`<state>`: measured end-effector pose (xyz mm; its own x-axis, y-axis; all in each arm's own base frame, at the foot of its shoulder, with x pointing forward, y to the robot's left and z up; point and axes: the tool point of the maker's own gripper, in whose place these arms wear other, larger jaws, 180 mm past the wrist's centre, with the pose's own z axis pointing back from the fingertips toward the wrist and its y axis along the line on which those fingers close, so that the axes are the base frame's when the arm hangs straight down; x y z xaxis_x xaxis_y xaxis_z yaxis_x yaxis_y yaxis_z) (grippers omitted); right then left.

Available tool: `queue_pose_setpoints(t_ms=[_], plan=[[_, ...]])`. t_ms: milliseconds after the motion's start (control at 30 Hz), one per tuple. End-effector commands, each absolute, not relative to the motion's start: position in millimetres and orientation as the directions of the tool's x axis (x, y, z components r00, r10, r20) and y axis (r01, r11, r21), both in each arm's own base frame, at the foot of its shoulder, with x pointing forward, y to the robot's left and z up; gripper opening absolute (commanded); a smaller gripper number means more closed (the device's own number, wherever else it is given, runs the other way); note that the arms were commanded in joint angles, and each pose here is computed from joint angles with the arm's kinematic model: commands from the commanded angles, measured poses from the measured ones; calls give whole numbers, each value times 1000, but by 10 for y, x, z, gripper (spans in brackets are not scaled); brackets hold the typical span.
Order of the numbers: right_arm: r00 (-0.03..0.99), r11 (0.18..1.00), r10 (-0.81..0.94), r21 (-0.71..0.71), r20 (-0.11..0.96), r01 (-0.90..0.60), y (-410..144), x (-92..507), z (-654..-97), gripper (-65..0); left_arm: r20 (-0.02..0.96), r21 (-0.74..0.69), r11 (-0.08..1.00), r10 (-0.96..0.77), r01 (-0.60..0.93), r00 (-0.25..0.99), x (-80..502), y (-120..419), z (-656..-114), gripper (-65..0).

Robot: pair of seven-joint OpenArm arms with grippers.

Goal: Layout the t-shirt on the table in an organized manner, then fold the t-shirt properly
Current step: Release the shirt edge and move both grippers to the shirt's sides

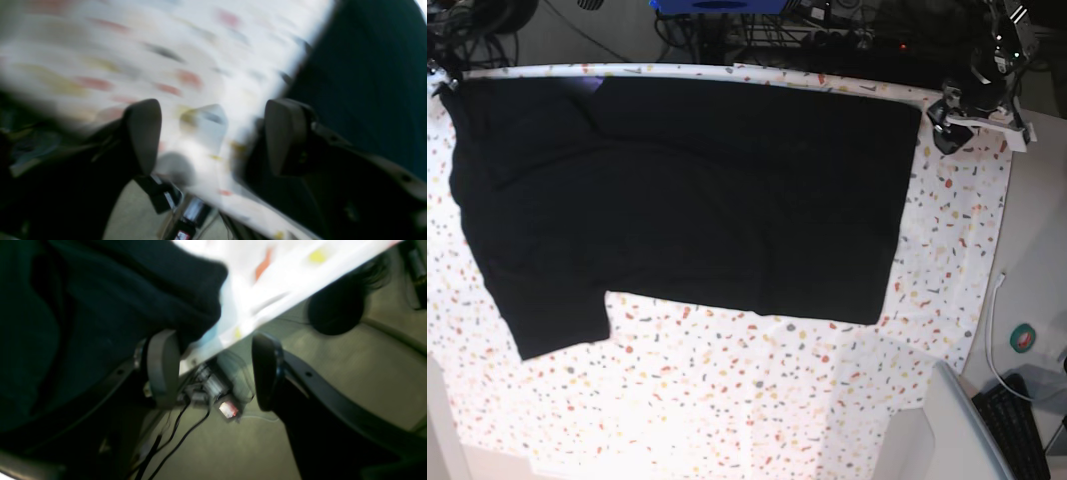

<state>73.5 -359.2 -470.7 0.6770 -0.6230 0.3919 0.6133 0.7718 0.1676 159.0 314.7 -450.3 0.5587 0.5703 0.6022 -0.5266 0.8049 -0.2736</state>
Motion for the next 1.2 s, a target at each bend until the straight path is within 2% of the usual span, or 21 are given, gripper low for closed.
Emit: queue_pose_setpoints(t_ms=[0, 100, 200, 267, 333, 367, 533, 700, 833, 933, 1167], plan=[[668, 784, -593, 134, 450, 606, -3746, 779, -4542, -318, 652, -283, 815, 550, -506, 521, 1696, 3225, -4314, -222], [667, 804, -540, 81, 513, 589, -3868, 873, -4306, -318, 706, -264, 820, 523, -508, 477, 1756, 3378, -4076, -268], [664, 812, -510, 53, 547, 581, -3935, 965, -4156, -318, 746, -262, 842, 487, -471, 454, 1884, 3345, -3869, -354], [675, 818, -498, 37, 544, 574, -3938, 967, -4114, -318, 743, -268, 852, 480, -449, 467, 1944, 3268, -3830, -457], [696, 847, -464, 42, 548, 530, -3874, 1124, -4118, -318, 722, -289, 858, 487, -425, 492, 2069, 3166, -3835, -604], [702, 868, -425, 37, 572, 495, -3878, 1277, -4070, -317, 711, -299, 857, 493, -419, 502, 2117, 3123, -3846, -650], [693, 963, -240, 77, 680, 258, -3635, 2250, -4021, -317, 636, -366, 871, 492, -329, 594, 2434, 2670, -4027, -650], [698, 986, -162, 134, 698, 95, -3471, 2963, -4131, -317, 611, -381, 879, 471, -285, 636, 2473, 2445, -4118, -650], [682, 976, -211, 188, 700, 109, -3554, 3204, -4235, -317, 598, -365, 881, 470, -301, 650, 2358, 2500, -4181, -650], [685, 970, -241, 161, 688, 181, -3711, 3351, -4341, -315, 611, -350, 878, 477, -325, 632, 2342, 2652, -4141, -650], [723, 965, -262, 180, 639, 190, -3623, 3291, -4672, -315, 621, -315, 869, 492, -381, 610, 2205, 2936, -4114, -650]])
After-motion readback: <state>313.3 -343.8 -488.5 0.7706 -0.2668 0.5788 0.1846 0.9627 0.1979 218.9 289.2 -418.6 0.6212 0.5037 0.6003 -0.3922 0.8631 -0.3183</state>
